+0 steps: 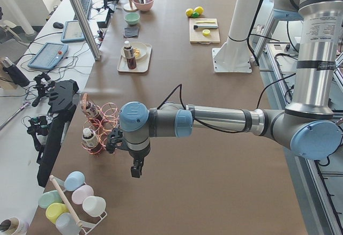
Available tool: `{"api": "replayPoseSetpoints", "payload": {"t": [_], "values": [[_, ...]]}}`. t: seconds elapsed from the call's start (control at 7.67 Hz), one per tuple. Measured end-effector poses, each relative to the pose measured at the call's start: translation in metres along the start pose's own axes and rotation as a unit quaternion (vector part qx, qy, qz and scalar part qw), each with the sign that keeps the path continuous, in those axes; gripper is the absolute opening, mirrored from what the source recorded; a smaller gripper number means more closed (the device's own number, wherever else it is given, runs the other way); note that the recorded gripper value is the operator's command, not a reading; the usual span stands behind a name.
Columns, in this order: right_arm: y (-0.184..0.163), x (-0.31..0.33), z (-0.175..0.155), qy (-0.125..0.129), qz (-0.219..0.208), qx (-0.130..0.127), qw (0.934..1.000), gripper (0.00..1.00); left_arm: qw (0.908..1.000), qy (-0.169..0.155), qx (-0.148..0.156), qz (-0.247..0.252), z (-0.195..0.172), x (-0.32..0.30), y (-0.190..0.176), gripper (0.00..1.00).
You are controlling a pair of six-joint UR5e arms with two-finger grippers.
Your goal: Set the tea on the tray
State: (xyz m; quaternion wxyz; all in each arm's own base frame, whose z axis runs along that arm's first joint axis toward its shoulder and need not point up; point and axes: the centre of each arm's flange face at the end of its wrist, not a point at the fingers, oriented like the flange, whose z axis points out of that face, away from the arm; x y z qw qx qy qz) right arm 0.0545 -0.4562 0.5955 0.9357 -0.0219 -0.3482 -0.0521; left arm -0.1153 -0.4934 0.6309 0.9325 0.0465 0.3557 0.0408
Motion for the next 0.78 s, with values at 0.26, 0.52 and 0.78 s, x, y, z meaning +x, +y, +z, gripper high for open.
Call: {"api": "replayPoseSetpoints", "payload": {"t": [0.26, 0.52, 0.78], "values": [[-0.001, 0.011, 0.013, -0.004, 0.013, -0.013, 0.9998, 0.99, 0.9999, -0.003, -0.010, 0.011, 0.009, 0.012, -0.002, 0.97], [-0.001, 0.016, 0.018, -0.005, 0.018, -0.019, 0.9997, 0.99, 0.9998, -0.004, -0.013, 0.015, 0.012, 0.017, 0.003, 0.97], [0.001, 0.018, 0.020, -0.007, 0.020, -0.020, 0.9996, 0.99, 0.9998, -0.005, -0.011, 0.017, 0.010, 0.019, 0.002, 0.97]]}}
